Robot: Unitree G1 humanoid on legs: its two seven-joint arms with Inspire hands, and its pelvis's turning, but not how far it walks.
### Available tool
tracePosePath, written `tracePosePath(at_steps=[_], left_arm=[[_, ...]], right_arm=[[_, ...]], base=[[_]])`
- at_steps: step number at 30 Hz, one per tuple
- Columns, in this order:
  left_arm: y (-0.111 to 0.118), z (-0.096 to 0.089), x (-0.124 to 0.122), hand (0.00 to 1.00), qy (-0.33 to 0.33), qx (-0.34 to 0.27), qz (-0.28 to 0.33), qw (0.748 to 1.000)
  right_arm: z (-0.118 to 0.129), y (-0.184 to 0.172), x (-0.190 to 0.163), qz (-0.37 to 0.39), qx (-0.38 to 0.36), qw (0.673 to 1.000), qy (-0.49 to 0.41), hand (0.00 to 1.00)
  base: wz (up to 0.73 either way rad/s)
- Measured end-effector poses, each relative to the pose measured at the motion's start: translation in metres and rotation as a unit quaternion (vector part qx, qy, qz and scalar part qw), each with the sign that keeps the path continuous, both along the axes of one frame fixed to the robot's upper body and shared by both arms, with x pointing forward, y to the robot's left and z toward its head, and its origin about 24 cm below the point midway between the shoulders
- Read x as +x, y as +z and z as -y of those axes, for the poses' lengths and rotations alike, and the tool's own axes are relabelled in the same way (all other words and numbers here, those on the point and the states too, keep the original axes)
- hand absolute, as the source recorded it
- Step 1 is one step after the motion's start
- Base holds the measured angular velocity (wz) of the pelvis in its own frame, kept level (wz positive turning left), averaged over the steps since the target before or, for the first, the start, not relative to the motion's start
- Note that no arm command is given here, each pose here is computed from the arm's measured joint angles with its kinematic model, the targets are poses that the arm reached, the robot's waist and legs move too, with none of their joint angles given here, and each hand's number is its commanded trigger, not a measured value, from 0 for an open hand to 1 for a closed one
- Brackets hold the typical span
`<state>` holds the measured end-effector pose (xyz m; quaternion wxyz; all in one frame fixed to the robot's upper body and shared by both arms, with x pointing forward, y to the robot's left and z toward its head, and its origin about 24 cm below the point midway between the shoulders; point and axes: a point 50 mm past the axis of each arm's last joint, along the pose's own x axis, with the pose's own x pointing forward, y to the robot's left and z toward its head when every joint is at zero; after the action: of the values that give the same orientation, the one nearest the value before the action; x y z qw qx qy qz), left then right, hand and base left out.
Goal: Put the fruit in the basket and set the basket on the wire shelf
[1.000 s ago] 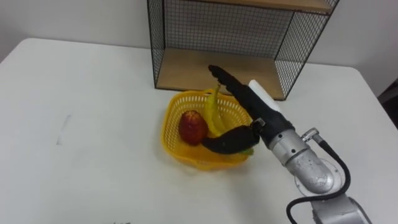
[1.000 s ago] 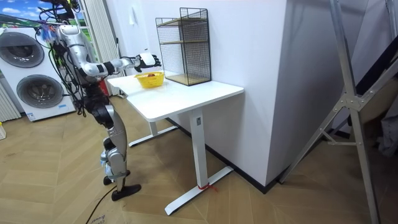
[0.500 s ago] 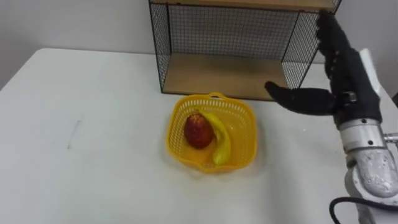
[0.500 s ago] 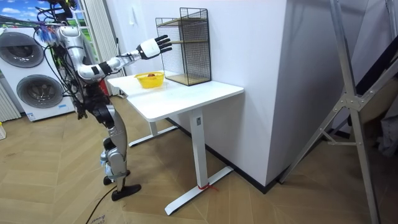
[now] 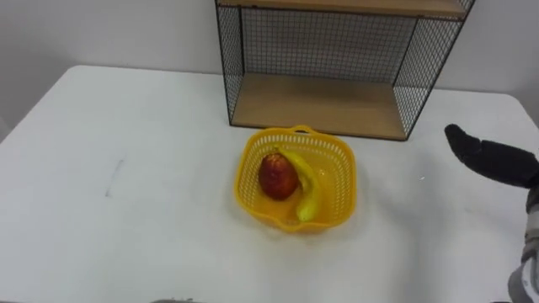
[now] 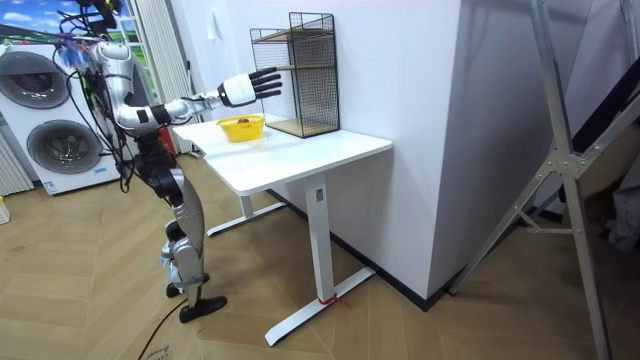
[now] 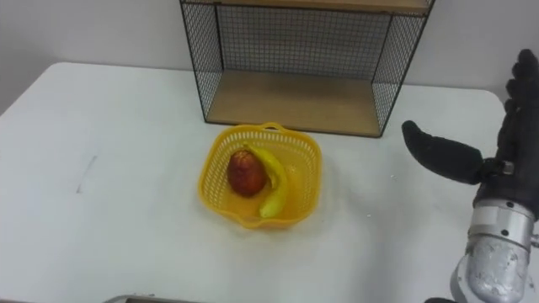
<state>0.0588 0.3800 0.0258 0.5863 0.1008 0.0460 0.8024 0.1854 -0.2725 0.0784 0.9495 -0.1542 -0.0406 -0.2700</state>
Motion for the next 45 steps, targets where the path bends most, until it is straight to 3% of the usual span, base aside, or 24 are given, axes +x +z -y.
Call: tracePosePath(at_steps=[6,10,17,20,25,29,34,37,45], left_arm=[[0.041,0.019,0.027,0.0,-0.062,0.096,0.059,0.992],[0.062,0.037,0.046,0.0,-0.138,0.124,0.111,0.976],[0.058,0.069,0.082,0.0,-0.319,0.096,0.119,0.935],[0.047,0.093,0.102,0.0,-0.428,0.038,0.13,0.894],[0.015,0.134,0.126,0.0,-0.57,-0.112,0.169,0.796],[-0.008,0.149,0.132,0.0,-0.619,-0.183,0.17,0.745],[-0.029,0.175,0.133,0.0,-0.678,-0.259,0.186,0.662],[-0.042,0.184,0.134,0.0,-0.692,-0.301,0.189,0.629],[-0.047,0.195,0.137,0.0,-0.721,-0.327,0.192,0.58]], right_arm=[[0.002,-0.012,-0.003,-0.015,0.027,1.0,-0.002,0.0],[0.002,-0.022,-0.004,-0.021,0.061,0.998,0.003,0.0],[-0.018,-0.04,0.0,-0.044,0.115,0.989,0.081,0.0],[-0.029,-0.048,0.001,-0.043,0.165,0.98,0.107,0.0],[-0.046,-0.07,0.007,-0.057,0.243,0.957,0.147,0.0],[-0.056,-0.08,0.008,-0.063,0.288,0.94,0.171,0.0],[-0.066,-0.095,0.015,-0.077,0.344,0.914,0.202,0.0],[-0.074,-0.098,0.017,-0.08,0.366,0.9,0.223,0.0],[-0.09,-0.099,0.018,-0.089,0.382,0.878,0.275,0.0]], base=[[0.01],[0.06],[-0.01],[0.0],[-0.05],[-0.02],[-0.05],[-0.08],[0.0]])
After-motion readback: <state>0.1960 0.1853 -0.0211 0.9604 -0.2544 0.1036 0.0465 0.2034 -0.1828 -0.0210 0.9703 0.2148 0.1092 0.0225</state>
